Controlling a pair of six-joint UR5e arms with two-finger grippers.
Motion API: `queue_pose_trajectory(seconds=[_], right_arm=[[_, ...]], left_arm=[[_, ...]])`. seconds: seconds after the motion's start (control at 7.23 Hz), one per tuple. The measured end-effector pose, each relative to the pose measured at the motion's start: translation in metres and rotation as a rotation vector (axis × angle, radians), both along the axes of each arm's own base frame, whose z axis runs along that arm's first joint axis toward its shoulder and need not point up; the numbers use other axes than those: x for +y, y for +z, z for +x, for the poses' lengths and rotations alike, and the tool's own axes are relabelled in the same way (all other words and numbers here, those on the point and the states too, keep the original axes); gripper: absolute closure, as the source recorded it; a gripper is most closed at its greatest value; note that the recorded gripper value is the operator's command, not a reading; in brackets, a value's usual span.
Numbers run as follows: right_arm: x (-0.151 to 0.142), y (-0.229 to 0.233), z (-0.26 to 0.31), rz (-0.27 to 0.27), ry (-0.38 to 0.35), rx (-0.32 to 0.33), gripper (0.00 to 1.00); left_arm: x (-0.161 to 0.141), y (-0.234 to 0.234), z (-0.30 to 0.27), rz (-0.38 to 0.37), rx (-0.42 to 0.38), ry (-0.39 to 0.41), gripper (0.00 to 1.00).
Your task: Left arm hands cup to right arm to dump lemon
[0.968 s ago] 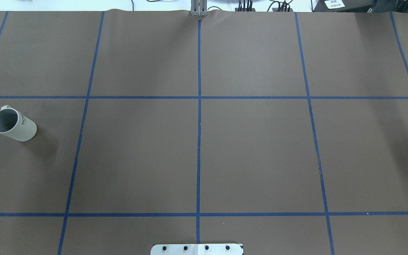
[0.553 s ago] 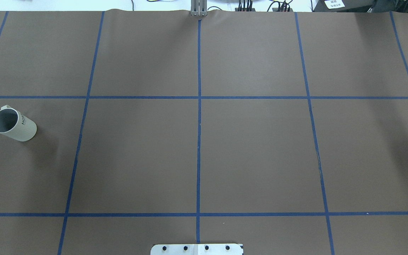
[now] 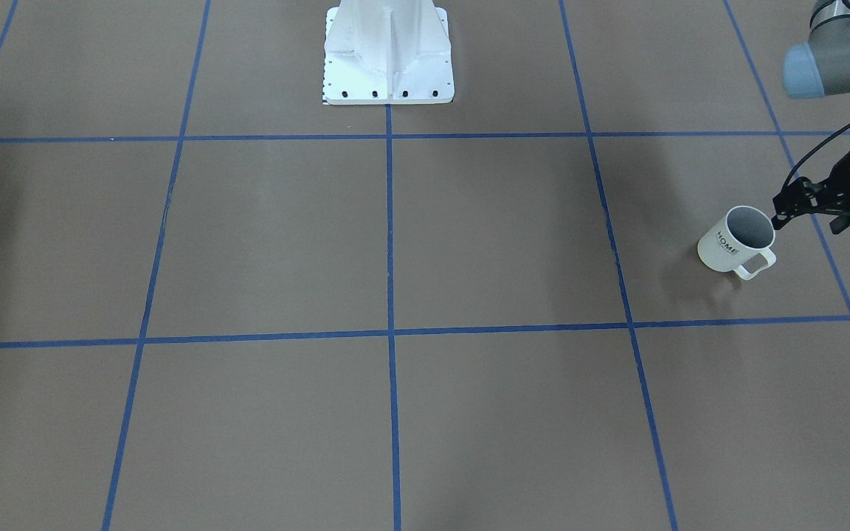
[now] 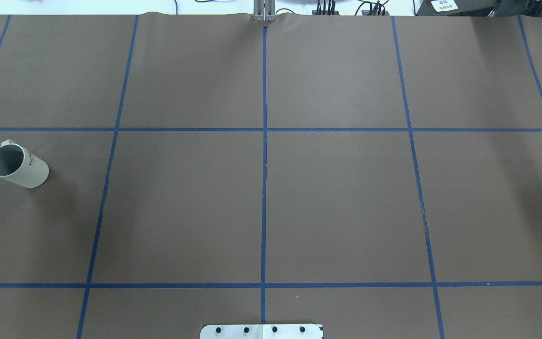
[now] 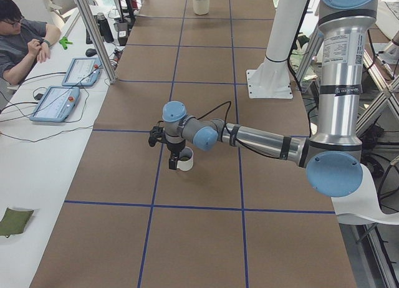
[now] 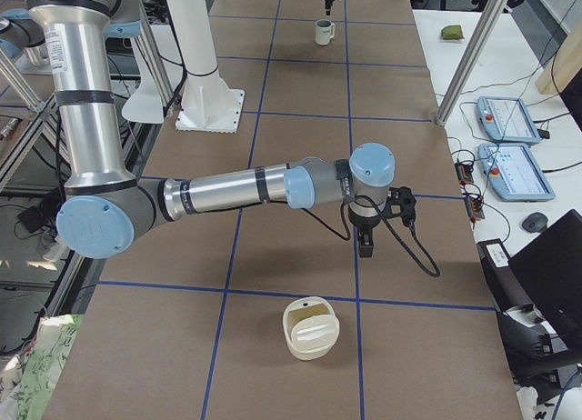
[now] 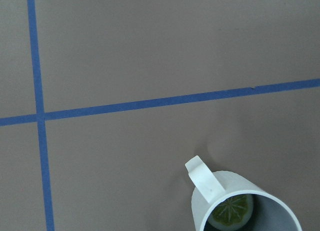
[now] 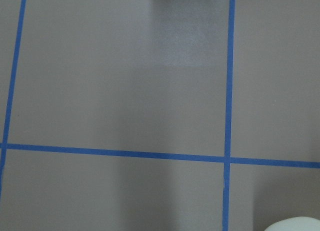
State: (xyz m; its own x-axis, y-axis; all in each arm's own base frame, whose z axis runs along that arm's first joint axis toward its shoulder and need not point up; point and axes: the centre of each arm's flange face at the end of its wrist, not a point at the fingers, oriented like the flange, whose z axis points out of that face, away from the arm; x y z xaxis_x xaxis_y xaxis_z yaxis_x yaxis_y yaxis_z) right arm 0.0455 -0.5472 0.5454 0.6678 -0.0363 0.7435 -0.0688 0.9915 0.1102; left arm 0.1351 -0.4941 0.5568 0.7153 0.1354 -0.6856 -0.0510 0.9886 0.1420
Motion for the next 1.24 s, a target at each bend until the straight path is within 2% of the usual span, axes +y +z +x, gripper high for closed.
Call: queue_pose_trajectory(seconds=[0.41,0.69,1.11,1.24], right_arm=[[0.0,0.0,0.0,0.0,0.0,0.0,0.0],[0.0,0.001,0.0,-0.003,0.0,0.0,0.0],[0.0,0.003,0.0,-0.006,0.0,0.001,0.0],[0.0,0.003,0.0,-0.005,0.0,0.001,0.0]], left_arm=[[-0.002,0.01,0.019,-0.016,-0.004,0.035,0.01],[-0.002,0.014,0.028,-0.022,-0.007,0.052,0.16],[0.0,0.016,0.036,-0.028,-0.007,0.068,0.2],[0.001,0.016,0.038,-0.028,-0.007,0.072,0.25]])
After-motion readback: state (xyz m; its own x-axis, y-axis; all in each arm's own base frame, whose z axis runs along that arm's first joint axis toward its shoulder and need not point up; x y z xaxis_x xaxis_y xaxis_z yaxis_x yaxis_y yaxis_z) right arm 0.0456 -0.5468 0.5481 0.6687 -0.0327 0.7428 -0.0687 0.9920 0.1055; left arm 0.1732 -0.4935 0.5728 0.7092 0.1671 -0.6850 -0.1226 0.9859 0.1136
